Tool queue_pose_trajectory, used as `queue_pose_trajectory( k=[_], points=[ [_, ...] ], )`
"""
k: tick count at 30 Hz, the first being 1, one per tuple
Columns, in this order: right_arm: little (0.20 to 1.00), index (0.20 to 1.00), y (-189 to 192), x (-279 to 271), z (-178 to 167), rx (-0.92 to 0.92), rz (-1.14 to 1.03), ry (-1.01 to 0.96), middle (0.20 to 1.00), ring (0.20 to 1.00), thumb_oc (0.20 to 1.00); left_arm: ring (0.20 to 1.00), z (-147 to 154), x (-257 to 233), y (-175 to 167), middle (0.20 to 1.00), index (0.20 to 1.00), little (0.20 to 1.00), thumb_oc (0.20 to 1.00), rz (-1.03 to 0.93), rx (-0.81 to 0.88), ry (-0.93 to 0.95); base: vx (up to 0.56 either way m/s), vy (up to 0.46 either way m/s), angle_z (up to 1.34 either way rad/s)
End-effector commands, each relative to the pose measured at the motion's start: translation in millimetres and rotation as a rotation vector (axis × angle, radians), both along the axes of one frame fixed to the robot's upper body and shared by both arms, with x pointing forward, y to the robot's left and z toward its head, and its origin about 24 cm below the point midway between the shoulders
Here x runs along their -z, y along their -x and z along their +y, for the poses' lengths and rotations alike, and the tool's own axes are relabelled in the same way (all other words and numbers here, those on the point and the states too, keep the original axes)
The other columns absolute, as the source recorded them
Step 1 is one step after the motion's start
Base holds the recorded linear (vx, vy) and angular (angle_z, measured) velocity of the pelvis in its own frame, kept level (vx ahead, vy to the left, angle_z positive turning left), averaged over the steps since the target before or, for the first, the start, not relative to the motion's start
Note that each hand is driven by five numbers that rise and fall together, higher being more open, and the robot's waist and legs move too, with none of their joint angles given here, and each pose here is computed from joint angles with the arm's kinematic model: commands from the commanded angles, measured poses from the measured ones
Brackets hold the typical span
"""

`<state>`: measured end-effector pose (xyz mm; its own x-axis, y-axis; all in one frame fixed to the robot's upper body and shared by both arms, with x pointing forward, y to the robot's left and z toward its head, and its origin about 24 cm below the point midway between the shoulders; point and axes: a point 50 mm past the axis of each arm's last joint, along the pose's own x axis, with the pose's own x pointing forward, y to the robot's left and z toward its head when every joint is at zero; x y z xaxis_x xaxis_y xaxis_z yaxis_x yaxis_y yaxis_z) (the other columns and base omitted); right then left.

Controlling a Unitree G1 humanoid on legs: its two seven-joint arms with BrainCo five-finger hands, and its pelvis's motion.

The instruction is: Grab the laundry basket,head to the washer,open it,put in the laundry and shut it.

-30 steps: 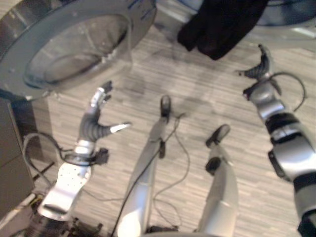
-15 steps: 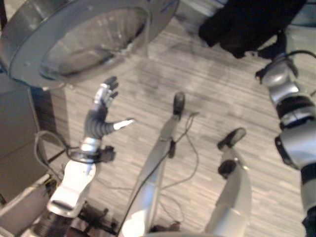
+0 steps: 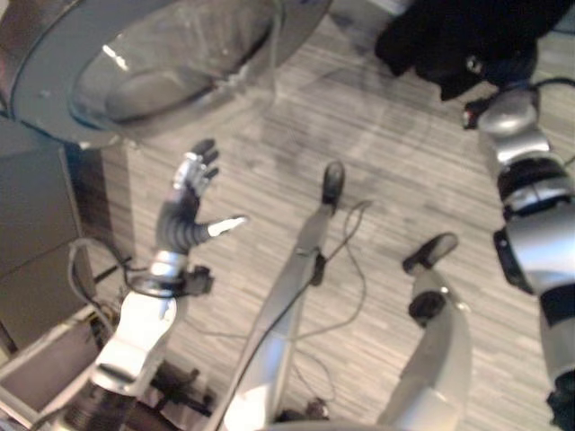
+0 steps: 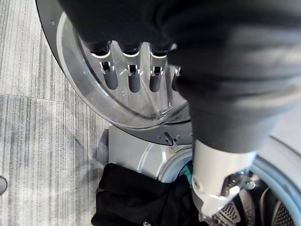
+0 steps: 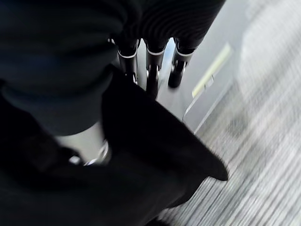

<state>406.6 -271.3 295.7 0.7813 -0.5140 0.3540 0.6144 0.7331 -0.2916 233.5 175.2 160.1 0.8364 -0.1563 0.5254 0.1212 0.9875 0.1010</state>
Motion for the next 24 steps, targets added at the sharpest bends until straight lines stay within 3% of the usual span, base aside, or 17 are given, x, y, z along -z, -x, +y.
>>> queue_pose_trajectory(
  k=[1, 9, 13, 15, 17, 18, 20, 24],
  points=[
    [0.2, 0.2, -2.7, -29.7, 32.7, -0.129, -0.167, -0.032, 0.2, 0.2, 0.2, 1.0, -3.9, -6.9, 1.2, 1.0, 1.0, 1.0, 1.0, -0.052, 0.005, 0.078, -0.01, 0.001, 0.03],
    [0.2, 0.2, -1.6, -38.1, 63.4, -0.289, -0.32, -0.178, 0.2, 0.2, 0.2, 1.0, -2.6, -8.3, -2.8, 1.0, 1.0, 1.0, 1.0, -0.056, -0.01, 0.058, 0.0, 0.0, 0.0],
    [0.2, 0.2, 13.6, -58.0, 76.7, -0.386, -0.505, -0.231, 0.2, 0.2, 0.2, 1.0, -1.8, -8.0, -5.0, 1.0, 1.0, 1.0, 1.0, -0.055, -0.018, 0.047, 0.0, 0.0, 0.0],
    [0.2, 0.2, 36.4, -76.6, 89.7, -0.48, -0.702, -0.277, 0.2, 0.2, 0.2, 1.0, -0.4, -6.3, -5.9, 1.0, 1.0, 1.0, 1.0, -0.046, -0.028, 0.038, -0.02, -0.015, 0.0],
    [0.2, 0.2, 37.1, -73.1, 89.5, -0.473, -0.701, -0.281, 0.2, 0.2, 0.2, 1.0, -0.1, -5.8, -5.7, 1.0, 1.0, 1.0, 1.0, -0.043, -0.027, 0.032, 0.0, 0.0, 0.0],
    [0.2, 0.2, 53.4, -88.5, 91.9, -0.495, -0.831, -0.304, 0.2, 0.2, 0.2, 1.0, 0.6, -3.6, -4.6, 1.0, 1.0, 1.0, 1.0, -0.031, -0.02, 0.026, -0.02, -0.036, -0.02],
    [0.2, 0.2, 75.4, -116.2, 83.1, -0.438, -0.995, -0.321, 0.2, 0.2, 0.2, 1.0, 1.6, -1.7, -1.9, 1.0, 1.0, 1.0, 1.0, -0.015, -0.002, 0.018, -0.01, -0.044, -0.04],
    [0.2, 0.2, 89.0, -147.3, 60.6, -0.223, -1.055, -0.237, 0.2, 0.2, 0.2, 1.0, 2.0, -0.2, 1.2, 1.0, 1.0, 1.0, 1.0, 0.001, 0.019, 0.025, 0.01, -0.032, 0.01]
  ],
)
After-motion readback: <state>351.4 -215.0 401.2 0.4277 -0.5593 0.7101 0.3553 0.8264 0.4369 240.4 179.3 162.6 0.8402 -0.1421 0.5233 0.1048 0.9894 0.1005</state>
